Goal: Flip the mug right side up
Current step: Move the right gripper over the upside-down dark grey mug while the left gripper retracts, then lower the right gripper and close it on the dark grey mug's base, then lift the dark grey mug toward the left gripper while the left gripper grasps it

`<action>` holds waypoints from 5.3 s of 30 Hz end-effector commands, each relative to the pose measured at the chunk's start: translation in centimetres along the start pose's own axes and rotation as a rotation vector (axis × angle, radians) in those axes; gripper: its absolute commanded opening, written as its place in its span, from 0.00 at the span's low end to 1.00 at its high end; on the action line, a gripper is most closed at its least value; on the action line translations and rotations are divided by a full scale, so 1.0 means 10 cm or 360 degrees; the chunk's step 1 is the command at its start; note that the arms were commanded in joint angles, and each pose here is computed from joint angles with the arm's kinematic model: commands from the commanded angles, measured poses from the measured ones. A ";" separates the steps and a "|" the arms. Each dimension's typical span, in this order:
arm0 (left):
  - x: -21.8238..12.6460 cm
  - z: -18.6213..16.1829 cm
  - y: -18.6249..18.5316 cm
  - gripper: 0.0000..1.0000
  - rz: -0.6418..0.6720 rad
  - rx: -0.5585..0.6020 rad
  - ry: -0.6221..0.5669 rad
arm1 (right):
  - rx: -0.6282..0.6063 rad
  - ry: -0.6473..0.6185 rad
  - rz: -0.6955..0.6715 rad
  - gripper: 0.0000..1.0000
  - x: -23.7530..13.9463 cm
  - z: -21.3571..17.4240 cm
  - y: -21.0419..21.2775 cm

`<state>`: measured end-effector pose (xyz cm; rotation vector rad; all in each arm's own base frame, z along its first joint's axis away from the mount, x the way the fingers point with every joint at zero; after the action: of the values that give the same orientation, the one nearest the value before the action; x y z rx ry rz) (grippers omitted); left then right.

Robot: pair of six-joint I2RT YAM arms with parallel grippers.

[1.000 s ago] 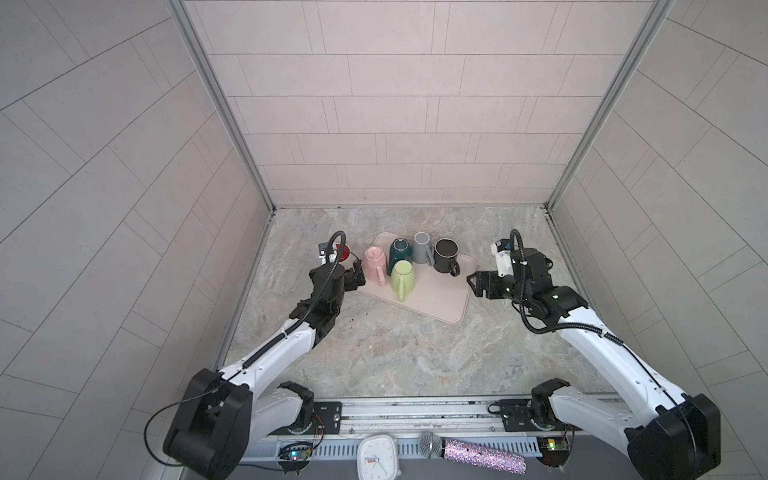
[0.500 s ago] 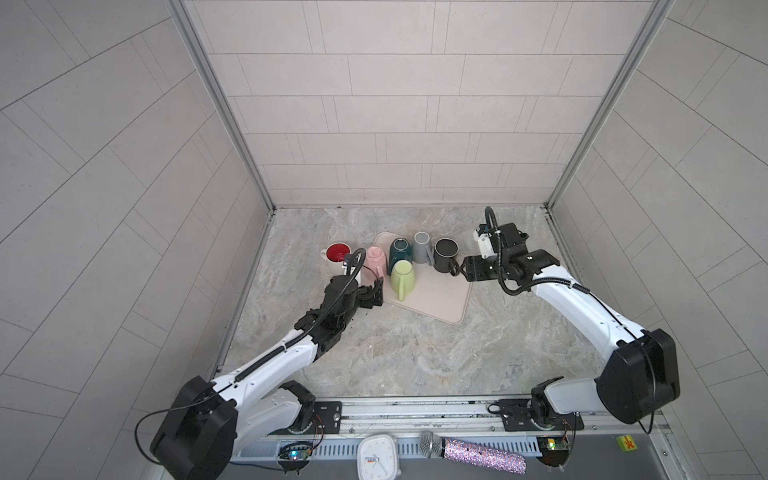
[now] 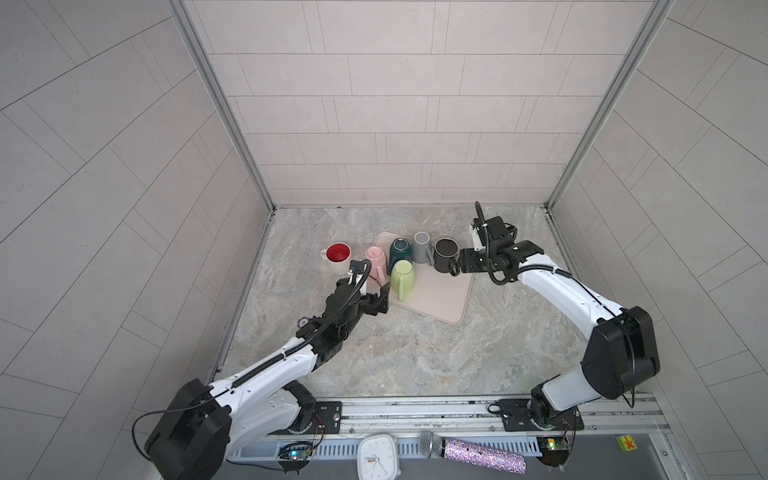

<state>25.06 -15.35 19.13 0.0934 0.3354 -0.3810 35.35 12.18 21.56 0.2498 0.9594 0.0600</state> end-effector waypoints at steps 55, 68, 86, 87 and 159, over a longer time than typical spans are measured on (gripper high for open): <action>0.02 -0.02 -0.02 1.00 -0.0011 -0.0058 -0.0052 | -0.0234 0.0303 -0.0391 0.23 1.01 -0.02 0.21; 0.04 -0.04 -0.02 1.00 -0.0007 -0.0057 -0.0038 | -0.0250 0.0288 -0.0429 0.23 1.04 0.03 0.20; 0.06 -0.04 -0.03 1.00 -0.0010 -0.0058 -0.0022 | -0.0266 0.0292 -0.0435 0.00 1.04 0.07 0.22; 0.06 -0.05 -0.03 1.00 -0.0011 -0.0057 -0.0021 | -0.0268 0.0288 -0.0440 0.00 1.03 0.08 0.21; 0.32 0.58 -0.93 1.00 -0.1035 -0.0259 -0.0047 | 0.0024 -0.0471 0.1306 0.00 -0.98 -0.41 0.55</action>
<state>26.11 -24.21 21.18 -0.1389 0.4013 -0.8730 26.85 16.26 23.92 0.6055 0.6908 0.6230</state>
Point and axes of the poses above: each gripper's point midway between its finger pads, its own x axis out along the fingers, its own y axis along the line the jaws close on, z = x × y, the point moved 6 cm from there along -x, back along the fingers, and after that the axes turned 11 degrees about x, right-handed, at the moved point
